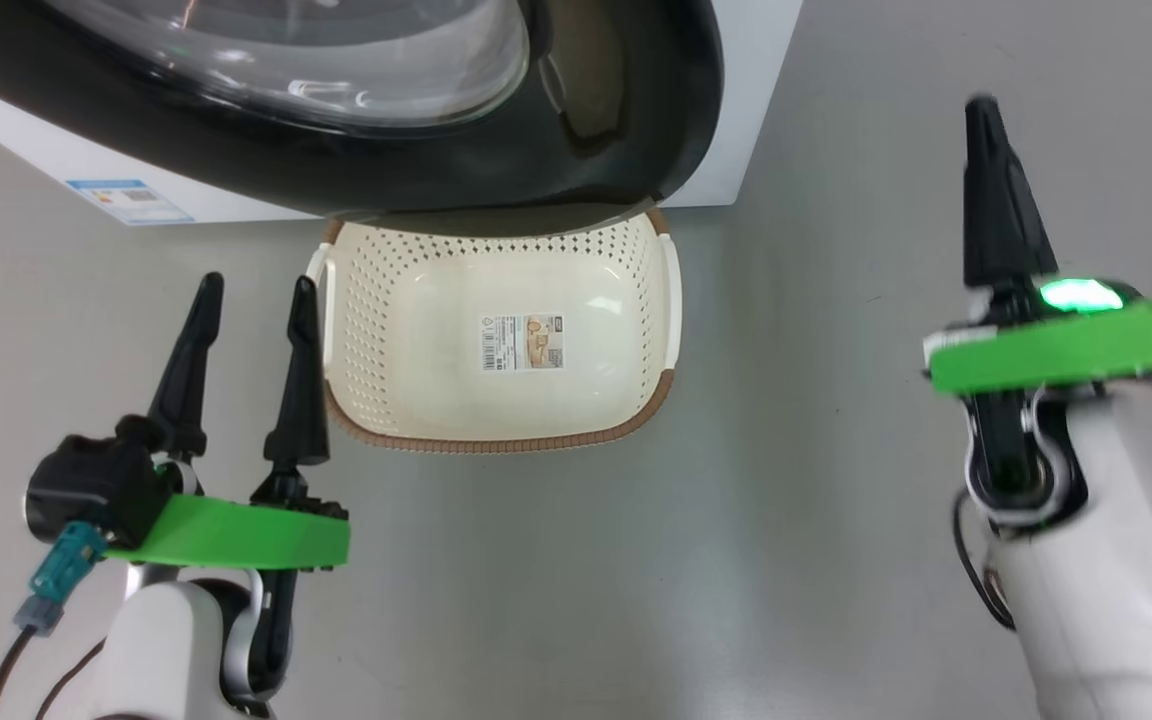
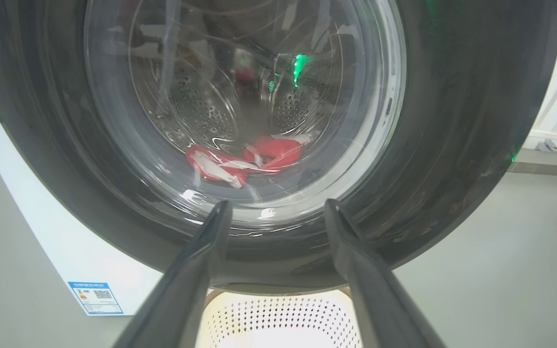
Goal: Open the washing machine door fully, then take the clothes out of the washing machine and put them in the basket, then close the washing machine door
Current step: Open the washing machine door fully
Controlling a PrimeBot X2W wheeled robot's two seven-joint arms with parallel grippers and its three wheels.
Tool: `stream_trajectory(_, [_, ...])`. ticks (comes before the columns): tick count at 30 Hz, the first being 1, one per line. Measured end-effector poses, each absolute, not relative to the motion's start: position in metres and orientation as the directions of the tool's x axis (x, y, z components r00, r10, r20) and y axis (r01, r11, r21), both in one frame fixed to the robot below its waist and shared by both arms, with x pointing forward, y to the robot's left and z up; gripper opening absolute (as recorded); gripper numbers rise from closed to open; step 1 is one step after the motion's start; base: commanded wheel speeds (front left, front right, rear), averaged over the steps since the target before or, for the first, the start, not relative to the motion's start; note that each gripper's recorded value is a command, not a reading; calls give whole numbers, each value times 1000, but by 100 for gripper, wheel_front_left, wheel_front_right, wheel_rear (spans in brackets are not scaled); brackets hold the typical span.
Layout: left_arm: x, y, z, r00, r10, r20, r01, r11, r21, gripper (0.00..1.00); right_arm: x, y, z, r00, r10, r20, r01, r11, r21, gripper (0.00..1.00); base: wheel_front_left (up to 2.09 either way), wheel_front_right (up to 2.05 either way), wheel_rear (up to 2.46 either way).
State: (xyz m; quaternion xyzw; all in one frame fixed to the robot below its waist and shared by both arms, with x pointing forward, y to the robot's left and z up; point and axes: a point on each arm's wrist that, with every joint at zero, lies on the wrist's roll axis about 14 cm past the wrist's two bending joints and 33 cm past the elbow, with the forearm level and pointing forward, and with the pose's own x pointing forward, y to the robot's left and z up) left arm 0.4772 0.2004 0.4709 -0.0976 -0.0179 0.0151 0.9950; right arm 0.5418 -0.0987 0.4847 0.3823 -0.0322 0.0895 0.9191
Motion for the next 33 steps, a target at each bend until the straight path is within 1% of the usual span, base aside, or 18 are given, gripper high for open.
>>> stream_trajectory(2, [477, 200, 470, 999, 33, 30, -26, 981, -194, 100, 553, -89, 487, 982, 143, 124, -186, 602, 776, 0, 0, 0, 0])
stream_trajectory(5, [475, 202, 469, 999, 37, 25, -31, 981, -191, 100, 570, -75, 497, 978, 175, 116, -182, 435, 882, 0, 0, 0, 0])
stream_trajectory(10, [473, 207, 465, 999, 48, 13, -45, 980, -192, 100, 597, -63, 515, 952, 285, 115, -183, 227, 957, 0, 0, 0, 0])
stream_trajectory(15, [472, 210, 461, 998, 57, 2, -55, 980, -193, 100, 608, -35, 515, 887, 454, 90, -113, 24, 993, 0, 0, 0, 0])
stream_trajectory(19, [471, 211, 460, 998, 63, -3, -62, 980, -190, 100, 611, -14, 524, 801, 587, 117, -73, -98, 993, 0, 0, 0, 0])
stream_trajectory(22, [470, 210, 458, 998, 59, -9, -59, 979, -193, 100, 612, -1, 533, 740, 659, 136, -75, -120, 990, 0, 0, 0, 0])
stream_trajectory(25, [469, 211, 456, 998, 59, -16, -61, 980, -191, 100, 609, 13, 539, 660, 738, 141, -95, -104, 990, 0, 0, 0, 0])
stream_trajectory(26, [469, 211, 456, 998, 59, -16, -61, 980, -191, 100, 609, 13, 539, 660, 738, 141, -95, -104, 990, 0, 0, 0, 0])
stream_trajectory(30, [466, 214, 454, 997, 71, -25, -75, 979, -190, 100, 602, 32, 544, 558, 818, 139, -120, -85, 989, 0, 0, 0, 0])
stream_trajectory(33, [465, 217, 453, 996, 78, -30, -83, 979, -186, 100, 598, 38, 542, 514, 849, 119, -134, -57, 989, 0, 0, 0, 0])
